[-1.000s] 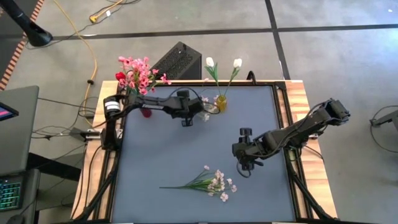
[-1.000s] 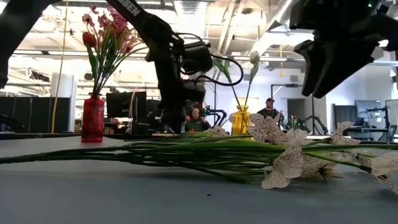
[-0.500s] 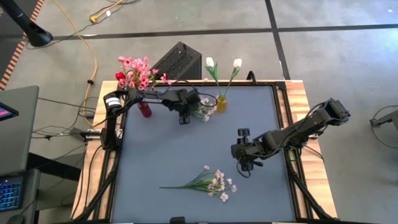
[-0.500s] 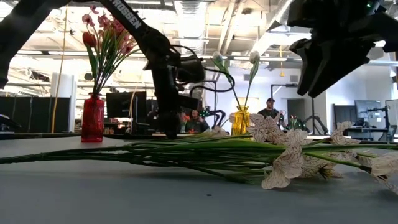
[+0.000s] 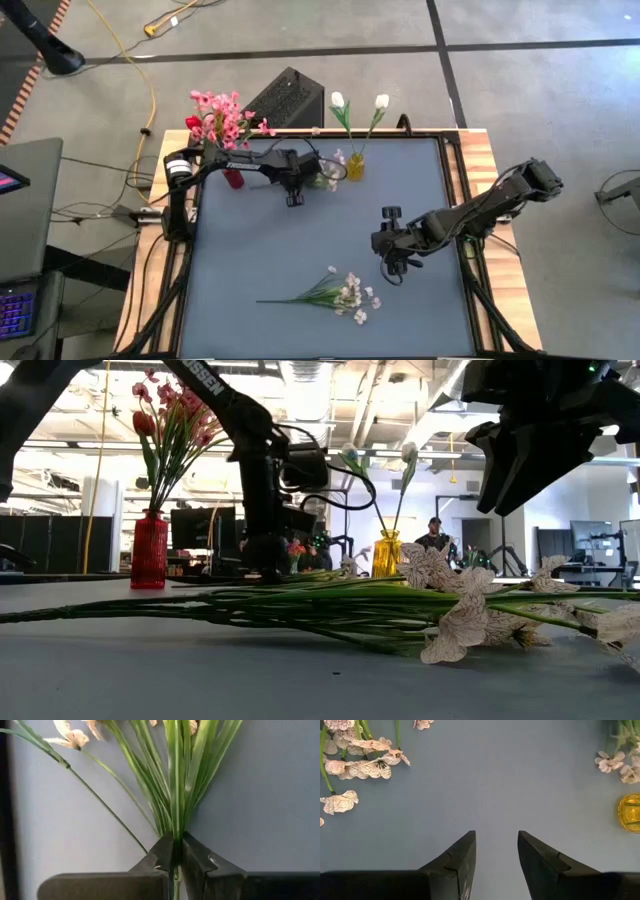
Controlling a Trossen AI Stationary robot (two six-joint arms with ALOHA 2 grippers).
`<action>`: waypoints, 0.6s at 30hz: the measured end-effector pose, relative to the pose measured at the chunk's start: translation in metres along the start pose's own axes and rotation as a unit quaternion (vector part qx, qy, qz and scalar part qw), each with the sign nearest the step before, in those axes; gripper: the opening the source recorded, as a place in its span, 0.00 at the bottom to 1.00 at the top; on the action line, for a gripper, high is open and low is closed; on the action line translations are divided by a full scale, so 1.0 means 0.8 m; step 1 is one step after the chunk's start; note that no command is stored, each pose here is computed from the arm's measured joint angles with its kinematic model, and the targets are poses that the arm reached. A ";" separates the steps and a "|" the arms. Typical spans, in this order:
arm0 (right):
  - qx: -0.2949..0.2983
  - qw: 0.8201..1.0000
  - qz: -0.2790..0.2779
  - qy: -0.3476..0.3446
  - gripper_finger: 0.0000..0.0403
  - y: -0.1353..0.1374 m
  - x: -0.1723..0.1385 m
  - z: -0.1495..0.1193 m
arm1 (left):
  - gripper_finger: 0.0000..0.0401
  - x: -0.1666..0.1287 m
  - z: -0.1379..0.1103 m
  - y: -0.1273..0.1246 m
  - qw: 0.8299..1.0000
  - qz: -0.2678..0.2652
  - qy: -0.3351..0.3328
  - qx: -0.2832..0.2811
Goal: Sort flowers into vase by color
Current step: Put the top white flowers into the yellow vase
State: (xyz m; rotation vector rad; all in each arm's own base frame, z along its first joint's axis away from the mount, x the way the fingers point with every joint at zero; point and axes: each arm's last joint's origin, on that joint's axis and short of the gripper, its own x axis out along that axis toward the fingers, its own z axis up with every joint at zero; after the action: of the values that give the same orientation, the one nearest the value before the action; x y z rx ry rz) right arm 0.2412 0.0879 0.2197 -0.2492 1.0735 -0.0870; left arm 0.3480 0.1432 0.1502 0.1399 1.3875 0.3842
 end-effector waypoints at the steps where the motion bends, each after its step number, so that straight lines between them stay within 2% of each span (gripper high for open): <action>1: -0.001 1.000 0.000 0.000 0.42 0.000 0.000 0.000 | 0.02 -0.003 -0.001 -0.003 1.000 -0.008 0.007 -0.011; 5: -0.011 1.000 0.000 -0.002 0.42 0.000 0.000 0.001 | 0.01 -0.012 -0.007 -0.019 0.997 -0.047 0.043 -0.037; 10: -0.009 1.000 -0.001 -0.002 0.42 -0.002 0.001 0.001 | 0.01 -0.025 -0.005 -0.046 0.993 -0.098 0.042 -0.045; 14: -0.009 1.000 0.000 -0.002 0.42 -0.002 0.001 0.001 | 0.01 -0.047 -0.005 -0.068 0.993 -0.096 0.037 -0.049; 18: -0.010 1.000 0.000 -0.002 0.42 -0.002 0.000 0.001 | 0.01 -0.084 -0.005 -0.089 0.995 -0.091 0.005 -0.041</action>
State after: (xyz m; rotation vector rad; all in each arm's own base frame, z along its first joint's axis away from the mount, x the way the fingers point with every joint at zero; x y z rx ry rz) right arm 0.2421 0.0868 0.2201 -0.2670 1.0714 -0.0761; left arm 0.3480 0.0537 0.1890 -0.0552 1.3792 0.2894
